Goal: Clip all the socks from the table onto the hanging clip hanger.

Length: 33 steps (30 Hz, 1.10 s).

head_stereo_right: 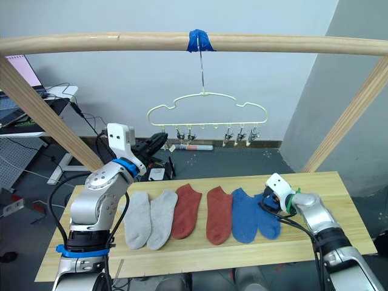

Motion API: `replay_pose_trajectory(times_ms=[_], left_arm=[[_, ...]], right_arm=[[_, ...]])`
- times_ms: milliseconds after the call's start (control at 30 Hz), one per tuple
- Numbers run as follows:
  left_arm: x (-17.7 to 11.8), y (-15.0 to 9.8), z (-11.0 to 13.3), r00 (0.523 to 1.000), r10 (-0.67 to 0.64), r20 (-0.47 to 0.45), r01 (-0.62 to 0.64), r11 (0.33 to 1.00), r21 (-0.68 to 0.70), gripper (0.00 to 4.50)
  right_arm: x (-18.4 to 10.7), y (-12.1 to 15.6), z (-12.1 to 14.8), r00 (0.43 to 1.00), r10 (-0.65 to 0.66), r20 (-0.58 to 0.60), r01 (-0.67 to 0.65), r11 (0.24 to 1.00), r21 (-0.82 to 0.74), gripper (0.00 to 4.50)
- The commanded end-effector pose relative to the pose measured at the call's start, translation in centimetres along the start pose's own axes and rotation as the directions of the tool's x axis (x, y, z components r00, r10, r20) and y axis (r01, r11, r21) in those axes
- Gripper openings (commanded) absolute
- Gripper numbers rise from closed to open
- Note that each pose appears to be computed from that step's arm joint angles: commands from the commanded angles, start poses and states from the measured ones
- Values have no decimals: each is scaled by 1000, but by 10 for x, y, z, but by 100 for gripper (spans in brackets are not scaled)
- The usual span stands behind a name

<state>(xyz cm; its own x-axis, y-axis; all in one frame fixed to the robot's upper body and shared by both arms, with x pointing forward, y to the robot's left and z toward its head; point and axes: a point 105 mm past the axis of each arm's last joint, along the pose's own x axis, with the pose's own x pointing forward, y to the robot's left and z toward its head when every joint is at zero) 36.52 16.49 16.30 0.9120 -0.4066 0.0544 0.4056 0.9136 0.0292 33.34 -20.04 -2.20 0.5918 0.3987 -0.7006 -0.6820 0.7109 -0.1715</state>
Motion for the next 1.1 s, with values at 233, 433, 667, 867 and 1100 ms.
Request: replay_pose_trajectory(times_ms=[233, 433, 667, 867, 1100], left_arm=[[-5, 1, 13, 999, 11, 38, -12, 999, 31, 0], [-3, 1, 14, 999, 17, 47, -18, 999, 35, 0], [1, 2, 16, 998, 20, 54, -21, 999, 30, 0], [-2, 4, 11, 1000, -3, -2, 3, 997, -76, 0], [-6, -21, 15, 978, -204, -39, 144, 800, -583, 0]], right_arm=[[4, 3, -5, 999, 41, 6, -41, 999, 7, 393], [0, 1, -9, 999, 43, 3, -43, 999, -9, 186], [-21, -9, 6, 996, 1, 84, 0, 1000, -15, 1], [-61, 6, 36, 980, 84, 183, -74, 995, -63, 1], [-77, 82, 122, 879, 335, 339, -305, 942, -139, 1]])
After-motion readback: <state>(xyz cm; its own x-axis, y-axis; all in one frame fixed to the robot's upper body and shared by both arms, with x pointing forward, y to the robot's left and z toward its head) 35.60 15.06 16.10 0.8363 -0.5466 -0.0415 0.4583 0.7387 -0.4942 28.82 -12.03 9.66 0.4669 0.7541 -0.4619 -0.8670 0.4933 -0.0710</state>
